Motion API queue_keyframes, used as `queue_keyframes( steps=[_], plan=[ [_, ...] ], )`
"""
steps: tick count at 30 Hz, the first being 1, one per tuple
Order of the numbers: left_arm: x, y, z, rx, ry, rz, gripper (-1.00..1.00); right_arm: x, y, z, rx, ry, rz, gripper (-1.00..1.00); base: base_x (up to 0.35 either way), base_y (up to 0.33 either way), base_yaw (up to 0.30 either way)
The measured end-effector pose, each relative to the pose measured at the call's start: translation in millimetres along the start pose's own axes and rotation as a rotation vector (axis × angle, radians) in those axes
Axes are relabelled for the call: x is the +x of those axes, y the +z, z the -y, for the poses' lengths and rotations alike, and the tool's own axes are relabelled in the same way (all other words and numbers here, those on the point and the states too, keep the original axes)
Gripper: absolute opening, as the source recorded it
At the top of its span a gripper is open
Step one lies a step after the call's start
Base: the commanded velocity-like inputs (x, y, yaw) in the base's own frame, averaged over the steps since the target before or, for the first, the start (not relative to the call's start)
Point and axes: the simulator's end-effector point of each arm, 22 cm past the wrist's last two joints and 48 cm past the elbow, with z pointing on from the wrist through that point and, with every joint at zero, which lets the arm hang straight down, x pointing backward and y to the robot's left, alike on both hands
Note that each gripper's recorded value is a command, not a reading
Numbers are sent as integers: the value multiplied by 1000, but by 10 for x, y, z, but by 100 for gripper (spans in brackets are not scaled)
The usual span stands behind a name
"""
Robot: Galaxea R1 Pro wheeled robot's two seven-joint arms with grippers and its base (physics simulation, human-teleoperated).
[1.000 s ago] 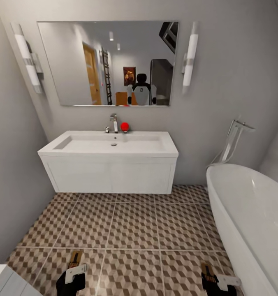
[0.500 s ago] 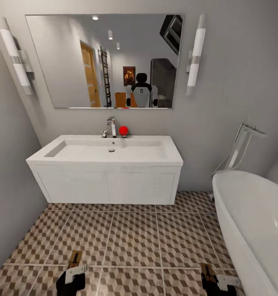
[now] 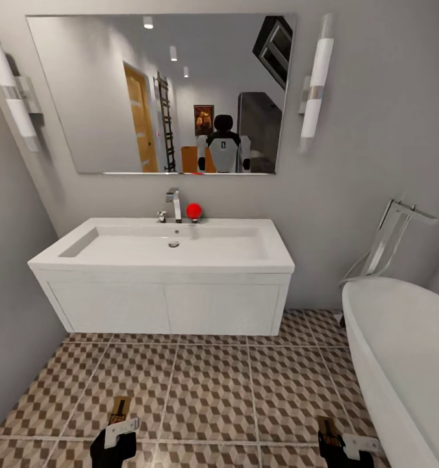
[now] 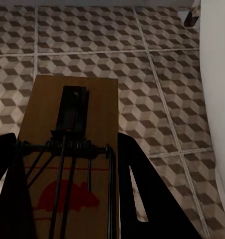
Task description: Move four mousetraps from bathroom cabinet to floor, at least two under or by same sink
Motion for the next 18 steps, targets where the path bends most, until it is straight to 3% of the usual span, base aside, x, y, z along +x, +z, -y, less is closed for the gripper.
queue_keyframes(
  steps=[18],
  plan=[
    [0,0,1,0,0,0,-100,0,0,0,0,0,0,-100,1,0,0]
  ],
)
